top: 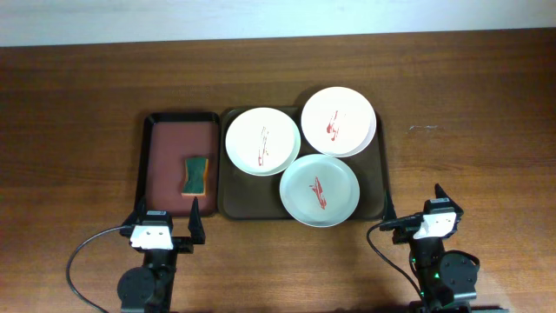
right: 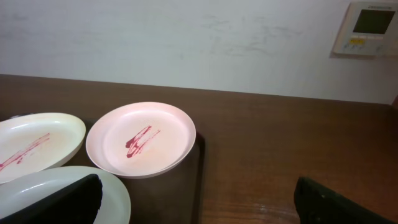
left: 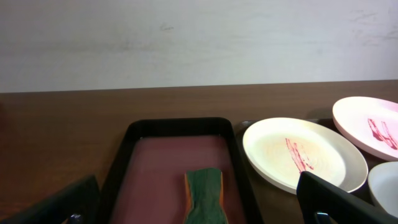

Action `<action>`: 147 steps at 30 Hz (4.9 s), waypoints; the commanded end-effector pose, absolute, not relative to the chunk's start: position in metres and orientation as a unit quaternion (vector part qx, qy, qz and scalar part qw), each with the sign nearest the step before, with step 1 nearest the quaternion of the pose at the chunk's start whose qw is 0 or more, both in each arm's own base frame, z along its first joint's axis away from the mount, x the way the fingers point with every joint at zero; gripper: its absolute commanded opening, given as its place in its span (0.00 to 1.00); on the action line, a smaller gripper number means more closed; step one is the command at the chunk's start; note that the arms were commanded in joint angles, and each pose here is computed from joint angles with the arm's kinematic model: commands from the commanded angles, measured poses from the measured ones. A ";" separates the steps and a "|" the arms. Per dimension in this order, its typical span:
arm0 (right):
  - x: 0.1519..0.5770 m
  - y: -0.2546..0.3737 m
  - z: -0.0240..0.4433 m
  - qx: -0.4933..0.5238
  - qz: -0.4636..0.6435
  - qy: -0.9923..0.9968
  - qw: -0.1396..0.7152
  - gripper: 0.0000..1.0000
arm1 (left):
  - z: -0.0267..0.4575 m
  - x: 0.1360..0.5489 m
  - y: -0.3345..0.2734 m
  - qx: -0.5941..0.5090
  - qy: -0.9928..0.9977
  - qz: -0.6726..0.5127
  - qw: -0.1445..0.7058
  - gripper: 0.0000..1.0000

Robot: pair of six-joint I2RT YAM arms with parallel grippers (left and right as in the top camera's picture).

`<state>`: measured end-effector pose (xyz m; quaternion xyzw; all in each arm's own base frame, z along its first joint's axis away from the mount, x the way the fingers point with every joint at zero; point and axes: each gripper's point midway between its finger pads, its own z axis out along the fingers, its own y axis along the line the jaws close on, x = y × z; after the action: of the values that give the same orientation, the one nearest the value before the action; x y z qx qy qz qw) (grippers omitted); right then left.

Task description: Clean dirty plates on tray and stack at the side

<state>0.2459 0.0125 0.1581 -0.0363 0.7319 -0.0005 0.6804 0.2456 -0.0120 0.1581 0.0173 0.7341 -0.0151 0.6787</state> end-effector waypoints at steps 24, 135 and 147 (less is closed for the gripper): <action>0.242 0.017 0.164 -0.020 0.032 0.745 0.667 0.99 | 0.173 0.242 -0.013 0.027 0.758 -0.013 0.652 0.99; 0.299 0.093 0.014 -0.007 0.169 0.986 0.008 0.04 | 0.311 0.395 -0.039 0.044 0.835 -0.060 0.545 0.00; 0.299 0.093 0.014 -0.007 0.169 0.986 0.008 0.04 | 0.163 0.399 -0.039 0.036 0.943 -0.057 0.326 0.00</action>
<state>0.3028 0.0942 0.0193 -0.0090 0.9835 0.1800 0.0157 0.3976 -0.0365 0.1816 0.0390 0.9322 -0.0494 0.3563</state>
